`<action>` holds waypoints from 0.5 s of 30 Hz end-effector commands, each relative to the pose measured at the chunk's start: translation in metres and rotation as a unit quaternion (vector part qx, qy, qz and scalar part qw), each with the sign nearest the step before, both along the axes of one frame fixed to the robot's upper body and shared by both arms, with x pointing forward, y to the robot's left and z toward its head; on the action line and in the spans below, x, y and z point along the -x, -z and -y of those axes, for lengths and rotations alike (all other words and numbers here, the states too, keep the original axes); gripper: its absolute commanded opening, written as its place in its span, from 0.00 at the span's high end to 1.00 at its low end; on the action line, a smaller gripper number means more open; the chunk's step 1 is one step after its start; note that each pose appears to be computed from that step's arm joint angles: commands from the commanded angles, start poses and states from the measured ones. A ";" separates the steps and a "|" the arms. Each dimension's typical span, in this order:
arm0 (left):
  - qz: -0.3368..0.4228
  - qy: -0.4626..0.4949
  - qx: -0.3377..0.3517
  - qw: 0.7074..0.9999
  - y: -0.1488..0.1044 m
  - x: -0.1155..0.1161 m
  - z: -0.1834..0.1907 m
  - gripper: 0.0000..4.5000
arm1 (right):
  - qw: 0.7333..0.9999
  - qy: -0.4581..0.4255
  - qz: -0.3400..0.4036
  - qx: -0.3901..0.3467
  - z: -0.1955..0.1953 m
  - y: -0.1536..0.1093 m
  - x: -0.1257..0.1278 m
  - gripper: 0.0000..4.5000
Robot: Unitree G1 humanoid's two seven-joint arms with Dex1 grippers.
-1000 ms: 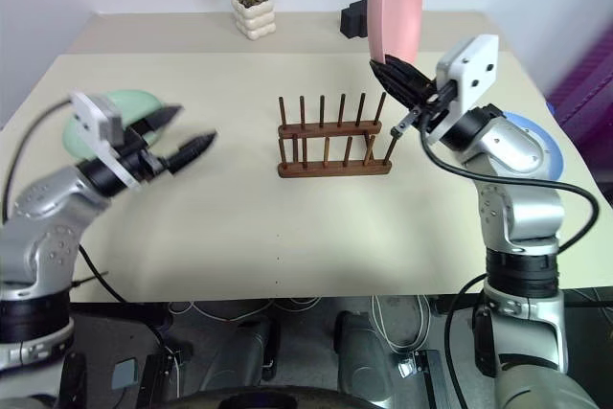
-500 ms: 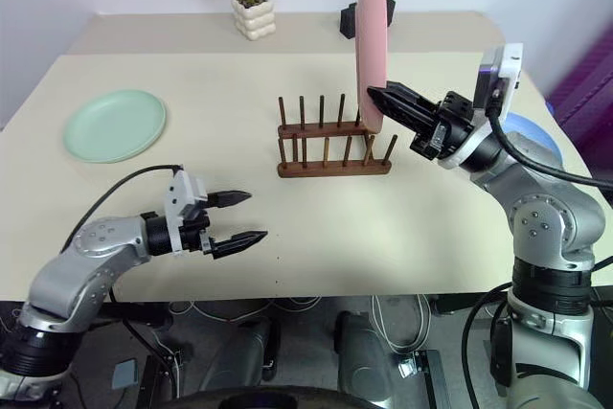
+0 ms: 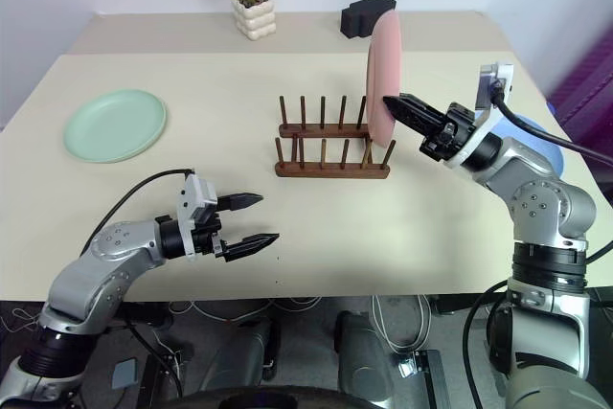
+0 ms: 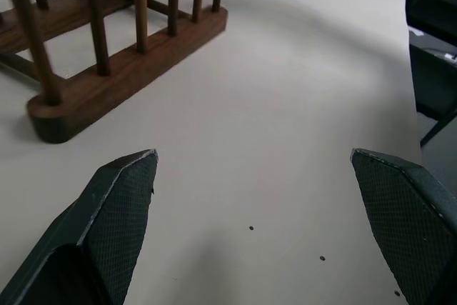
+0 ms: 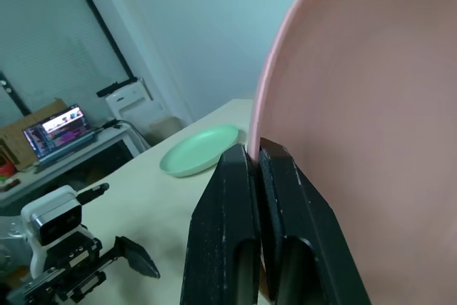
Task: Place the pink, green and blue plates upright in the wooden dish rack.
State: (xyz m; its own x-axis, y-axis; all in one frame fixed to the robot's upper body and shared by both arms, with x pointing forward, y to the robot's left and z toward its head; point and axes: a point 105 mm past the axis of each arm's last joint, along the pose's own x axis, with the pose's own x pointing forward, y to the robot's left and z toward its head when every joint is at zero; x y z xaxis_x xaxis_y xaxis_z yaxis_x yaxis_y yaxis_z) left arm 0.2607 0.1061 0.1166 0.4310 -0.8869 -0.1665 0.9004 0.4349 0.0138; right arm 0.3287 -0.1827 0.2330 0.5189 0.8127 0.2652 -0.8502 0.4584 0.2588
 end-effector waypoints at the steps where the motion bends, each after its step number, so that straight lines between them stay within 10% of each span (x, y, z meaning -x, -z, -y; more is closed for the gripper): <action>1: 0.016 0.006 0.010 1.000 -0.005 0.004 0.003 0.01 | 0.999 -0.010 0.019 -0.024 0.004 -0.017 0.000 1.00; 4: 0.017 0.007 0.010 1.000 -0.007 0.006 0.004 0.01 | 0.999 -0.004 0.016 -0.036 0.008 -0.018 -0.004 1.00; 7: 0.020 0.008 0.012 1.000 -0.010 0.006 0.005 0.00 | 0.999 0.008 0.011 -0.038 0.011 -0.015 -0.008 0.80; 15: 0.018 0.004 0.012 1.000 -0.007 0.002 0.007 0.00 | 0.990 0.116 0.074 -0.026 0.028 -0.025 -0.019 0.04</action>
